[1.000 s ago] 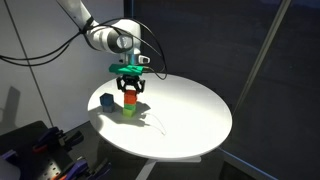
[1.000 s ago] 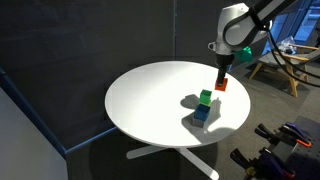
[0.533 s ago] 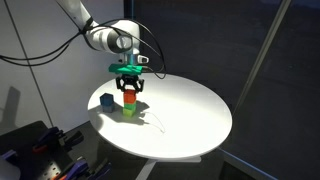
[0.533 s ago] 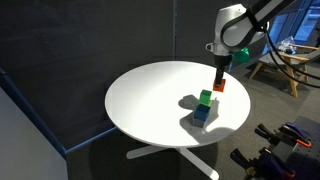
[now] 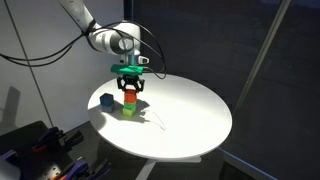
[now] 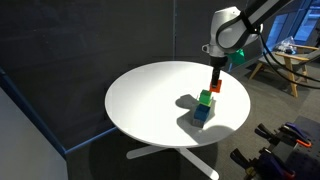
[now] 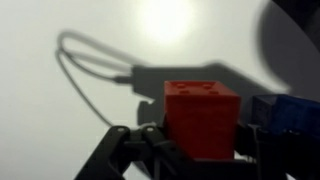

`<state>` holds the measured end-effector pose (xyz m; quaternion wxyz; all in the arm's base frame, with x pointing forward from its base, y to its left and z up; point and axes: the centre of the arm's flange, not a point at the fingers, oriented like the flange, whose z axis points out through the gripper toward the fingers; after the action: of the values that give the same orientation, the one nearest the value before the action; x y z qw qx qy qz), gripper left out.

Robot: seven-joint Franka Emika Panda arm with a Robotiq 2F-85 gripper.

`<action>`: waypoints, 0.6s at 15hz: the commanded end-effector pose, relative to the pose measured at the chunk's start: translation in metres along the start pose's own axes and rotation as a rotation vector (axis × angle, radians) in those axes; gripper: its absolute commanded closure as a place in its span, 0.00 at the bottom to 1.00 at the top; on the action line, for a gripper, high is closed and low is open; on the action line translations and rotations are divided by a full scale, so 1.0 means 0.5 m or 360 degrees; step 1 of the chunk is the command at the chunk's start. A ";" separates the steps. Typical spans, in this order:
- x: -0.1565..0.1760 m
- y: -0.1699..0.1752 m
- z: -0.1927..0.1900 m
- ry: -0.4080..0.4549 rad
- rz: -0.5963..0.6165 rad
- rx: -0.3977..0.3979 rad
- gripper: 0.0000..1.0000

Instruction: Put the orange cube on the green cube

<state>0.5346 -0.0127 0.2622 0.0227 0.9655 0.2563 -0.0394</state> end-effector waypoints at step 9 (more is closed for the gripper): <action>0.064 -0.011 -0.003 -0.0016 0.0150 0.0005 0.77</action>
<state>0.5496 0.0016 0.2566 0.0230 0.9719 0.2309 -0.0387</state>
